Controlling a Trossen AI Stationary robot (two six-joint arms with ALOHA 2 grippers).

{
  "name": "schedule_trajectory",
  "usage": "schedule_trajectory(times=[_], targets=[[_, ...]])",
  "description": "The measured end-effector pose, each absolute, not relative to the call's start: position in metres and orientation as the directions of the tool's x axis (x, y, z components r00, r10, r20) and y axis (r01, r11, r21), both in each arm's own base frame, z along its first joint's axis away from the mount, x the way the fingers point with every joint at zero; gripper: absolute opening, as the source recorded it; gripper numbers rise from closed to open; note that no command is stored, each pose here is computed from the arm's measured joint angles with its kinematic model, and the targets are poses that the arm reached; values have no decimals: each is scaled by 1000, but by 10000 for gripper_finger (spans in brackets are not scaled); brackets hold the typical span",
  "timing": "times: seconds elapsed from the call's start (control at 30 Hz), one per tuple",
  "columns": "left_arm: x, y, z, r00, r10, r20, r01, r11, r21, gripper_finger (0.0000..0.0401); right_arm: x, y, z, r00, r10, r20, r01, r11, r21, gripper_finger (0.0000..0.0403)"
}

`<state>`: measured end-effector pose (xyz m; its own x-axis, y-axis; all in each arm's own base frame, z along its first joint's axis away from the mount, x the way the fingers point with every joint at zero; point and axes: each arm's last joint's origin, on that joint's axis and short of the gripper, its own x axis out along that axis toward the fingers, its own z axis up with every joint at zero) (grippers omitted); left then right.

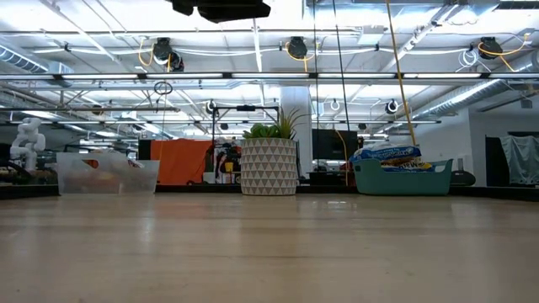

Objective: Sort Maruchan noodles
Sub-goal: Put the red noodle pack into the transparent bin

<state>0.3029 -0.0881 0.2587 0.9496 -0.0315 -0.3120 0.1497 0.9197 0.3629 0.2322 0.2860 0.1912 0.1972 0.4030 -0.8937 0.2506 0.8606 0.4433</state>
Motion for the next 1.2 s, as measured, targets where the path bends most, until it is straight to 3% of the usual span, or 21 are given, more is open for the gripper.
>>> schedule_trajectory(times=[0.3, 0.53, 0.87, 1.2], targets=[[303, -86, 258, 948, -26, -317, 133, 937, 322, 264, 221, 285, 188, 55, 410, -910, 205, 888, 412, 98], [301, -90, 255, 936, -34, -350, 119, 967, 224, 264, 215, 290, 188, 58, 397, -916, 42, 916, 400, 114], [285, -124, 248, 897, -131, -422, 230, 954, 193, 264, 207, 283, 180, 17, 326, -945, -2, 945, 326, 173], [269, -155, 248, 880, -222, -420, 292, 950, 111, 264, 191, 274, 150, -35, 307, -951, -21, 951, 308, 178]])
